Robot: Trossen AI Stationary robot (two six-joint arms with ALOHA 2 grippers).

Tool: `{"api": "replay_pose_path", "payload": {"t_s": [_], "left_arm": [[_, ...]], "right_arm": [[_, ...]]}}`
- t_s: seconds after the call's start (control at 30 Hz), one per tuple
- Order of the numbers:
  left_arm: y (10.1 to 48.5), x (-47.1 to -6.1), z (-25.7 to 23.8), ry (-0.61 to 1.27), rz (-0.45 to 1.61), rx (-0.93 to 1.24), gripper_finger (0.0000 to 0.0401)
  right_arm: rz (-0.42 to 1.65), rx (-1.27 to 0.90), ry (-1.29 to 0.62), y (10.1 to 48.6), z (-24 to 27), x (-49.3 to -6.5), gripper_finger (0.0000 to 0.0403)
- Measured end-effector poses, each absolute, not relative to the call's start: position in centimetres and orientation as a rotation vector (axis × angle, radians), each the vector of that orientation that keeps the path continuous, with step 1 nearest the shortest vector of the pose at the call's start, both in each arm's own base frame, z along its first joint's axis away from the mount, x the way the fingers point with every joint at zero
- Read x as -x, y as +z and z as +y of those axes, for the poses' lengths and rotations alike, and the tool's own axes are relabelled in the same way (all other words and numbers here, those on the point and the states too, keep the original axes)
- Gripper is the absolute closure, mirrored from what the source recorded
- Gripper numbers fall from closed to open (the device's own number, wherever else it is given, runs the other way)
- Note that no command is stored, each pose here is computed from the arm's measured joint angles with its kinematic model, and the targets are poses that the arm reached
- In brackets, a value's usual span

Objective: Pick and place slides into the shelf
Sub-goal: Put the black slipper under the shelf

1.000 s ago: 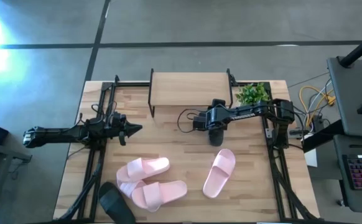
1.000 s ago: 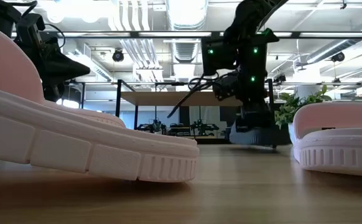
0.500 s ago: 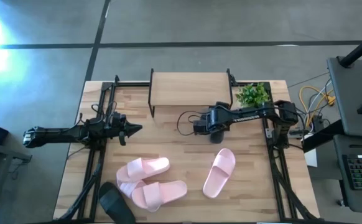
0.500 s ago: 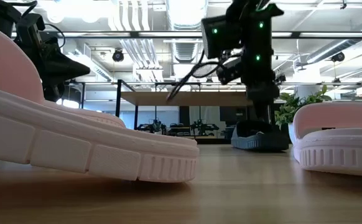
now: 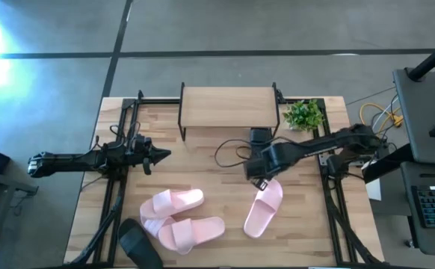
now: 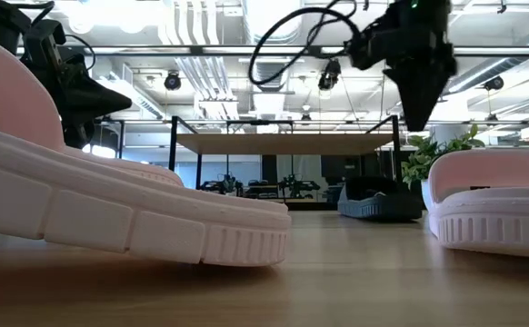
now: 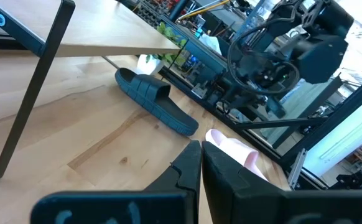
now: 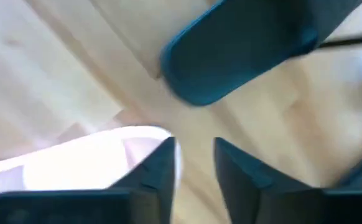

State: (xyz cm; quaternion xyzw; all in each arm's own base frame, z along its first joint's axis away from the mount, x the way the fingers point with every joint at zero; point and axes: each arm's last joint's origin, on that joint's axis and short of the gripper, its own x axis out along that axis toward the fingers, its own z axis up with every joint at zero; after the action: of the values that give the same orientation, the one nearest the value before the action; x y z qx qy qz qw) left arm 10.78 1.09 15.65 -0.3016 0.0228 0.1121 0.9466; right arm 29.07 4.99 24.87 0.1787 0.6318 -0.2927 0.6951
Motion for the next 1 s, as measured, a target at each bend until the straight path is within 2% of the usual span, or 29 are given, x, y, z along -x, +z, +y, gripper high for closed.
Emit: {"api": "replay_pose_path", "payload": {"t_s": [0.1,0.13,0.3,0.47,0.7,1.0], "left_arm": [[15.7,-10.8,1.1,0.228,0.046,0.614,0.0401],[15.7,-10.8,1.1,0.228,0.046,0.614,0.0401],[15.7,-10.8,1.1,0.228,0.046,0.614,0.0401],[15.7,-10.8,1.1,0.228,0.046,0.614,0.0401],[15.7,-10.8,1.1,0.228,0.046,0.614,0.0401],[15.7,-10.8,1.1,0.228,0.046,0.614,0.0401]], "right_arm": [[1.366,-0.547,-0.640,24.3,6.0,-28.7,0.0378],[1.347,-0.605,-0.646,24.0,6.2,-28.6,0.0385],[1.277,-0.873,-0.748,21.8,6.3,-28.8,0.0391],[1.208,-1.022,-0.847,19.7,5.7,-28.6,0.0392],[1.142,-1.052,-0.877,17.1,4.5,-28.2,0.0392],[1.003,-0.959,-1.076,16.1,1.4,-27.6,0.0392]]}}
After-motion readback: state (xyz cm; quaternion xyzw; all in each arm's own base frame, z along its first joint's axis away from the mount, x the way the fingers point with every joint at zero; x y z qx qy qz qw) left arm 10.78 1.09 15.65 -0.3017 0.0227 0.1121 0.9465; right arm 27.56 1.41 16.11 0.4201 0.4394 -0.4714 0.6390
